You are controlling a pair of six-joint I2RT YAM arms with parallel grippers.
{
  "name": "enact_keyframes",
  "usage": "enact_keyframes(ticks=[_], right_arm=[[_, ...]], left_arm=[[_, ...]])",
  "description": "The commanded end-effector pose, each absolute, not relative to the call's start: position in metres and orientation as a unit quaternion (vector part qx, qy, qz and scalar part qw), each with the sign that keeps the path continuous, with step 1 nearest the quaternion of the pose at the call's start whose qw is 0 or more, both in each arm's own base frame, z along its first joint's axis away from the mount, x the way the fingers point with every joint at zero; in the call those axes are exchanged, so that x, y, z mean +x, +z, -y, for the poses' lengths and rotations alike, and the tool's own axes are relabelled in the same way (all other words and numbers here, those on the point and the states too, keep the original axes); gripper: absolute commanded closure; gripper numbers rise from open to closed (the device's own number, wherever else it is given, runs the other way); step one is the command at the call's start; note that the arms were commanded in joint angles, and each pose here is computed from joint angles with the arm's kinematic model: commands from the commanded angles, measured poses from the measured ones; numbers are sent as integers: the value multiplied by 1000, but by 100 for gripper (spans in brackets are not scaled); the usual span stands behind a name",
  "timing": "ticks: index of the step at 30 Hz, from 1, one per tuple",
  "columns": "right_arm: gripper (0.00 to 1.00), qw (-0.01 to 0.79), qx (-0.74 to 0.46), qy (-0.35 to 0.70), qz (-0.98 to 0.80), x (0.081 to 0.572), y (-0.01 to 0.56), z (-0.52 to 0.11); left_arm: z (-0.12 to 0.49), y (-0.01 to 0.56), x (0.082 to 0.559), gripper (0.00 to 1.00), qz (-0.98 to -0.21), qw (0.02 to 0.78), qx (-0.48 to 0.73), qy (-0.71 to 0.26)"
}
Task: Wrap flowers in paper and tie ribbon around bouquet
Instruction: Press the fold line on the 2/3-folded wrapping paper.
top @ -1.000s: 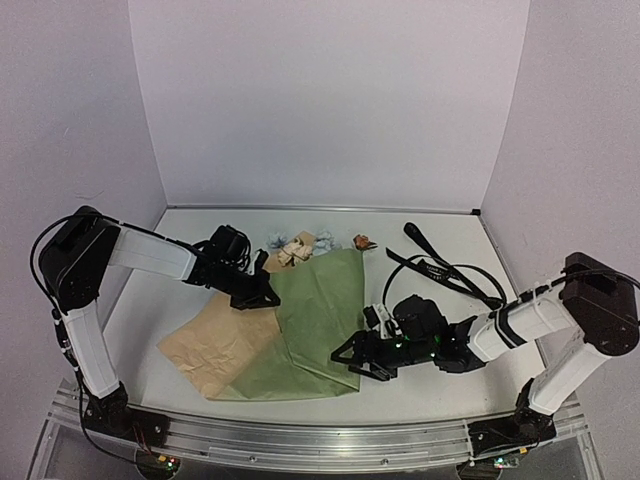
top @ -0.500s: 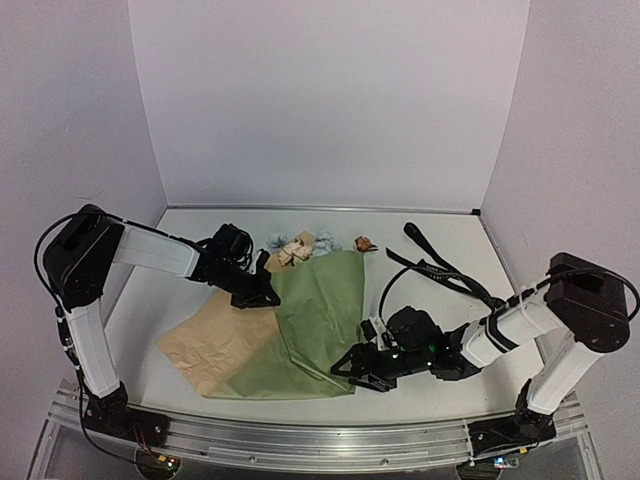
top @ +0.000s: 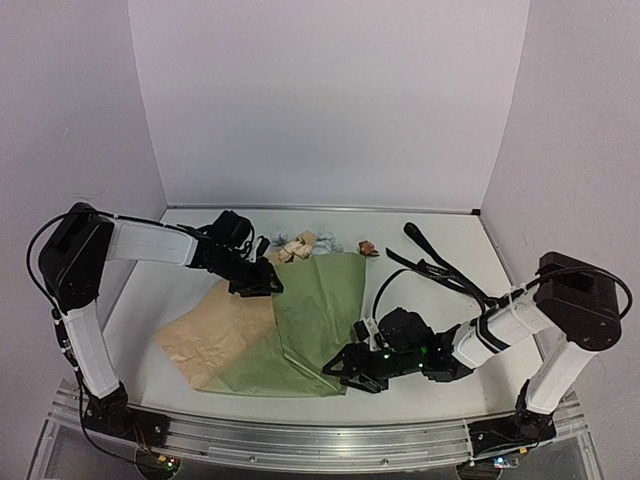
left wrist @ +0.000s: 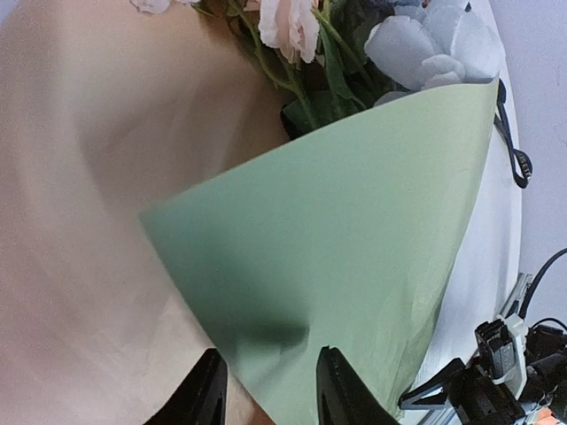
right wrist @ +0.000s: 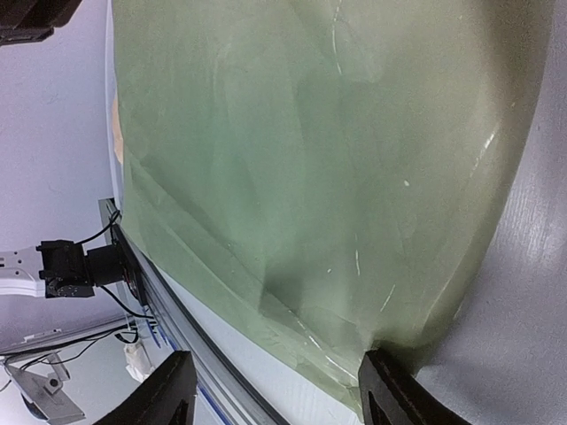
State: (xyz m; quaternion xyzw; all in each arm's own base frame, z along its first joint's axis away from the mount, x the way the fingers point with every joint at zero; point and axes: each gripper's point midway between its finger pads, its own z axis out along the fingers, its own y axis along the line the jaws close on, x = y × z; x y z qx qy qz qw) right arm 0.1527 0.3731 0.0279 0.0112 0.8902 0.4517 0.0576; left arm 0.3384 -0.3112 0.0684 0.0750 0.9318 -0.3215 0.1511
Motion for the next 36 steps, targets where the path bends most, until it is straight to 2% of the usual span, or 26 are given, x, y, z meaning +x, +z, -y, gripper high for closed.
enact_keyframes(ticks=[1,4,7,13,19,29,36], right_arm=[[35,50,33,407,-911,152,3,-365],[35,50,34,406,-912,152,2,-366],[35,50,35,405,-912,153,2,-367],[35,55,39,404,-912,154,4,-366],[35,63,45,400,-913,157,4,-366],[36,78,58,400,-911,166,9,-370],[34,87,58,419,-902,179,29,-386]], left_arm=[[305,146,346,60,-915,234,87,-318],[307,165,331,59,-912,249,92,-313],[324,168,306,62,-906,229,105,-341],[367,128,248,79,-890,140,122,-416],[372,103,221,82,-873,87,89,-471],[353,40,208,83,-903,50,64,-421],[329,3,201,90,-938,28,56,-340]])
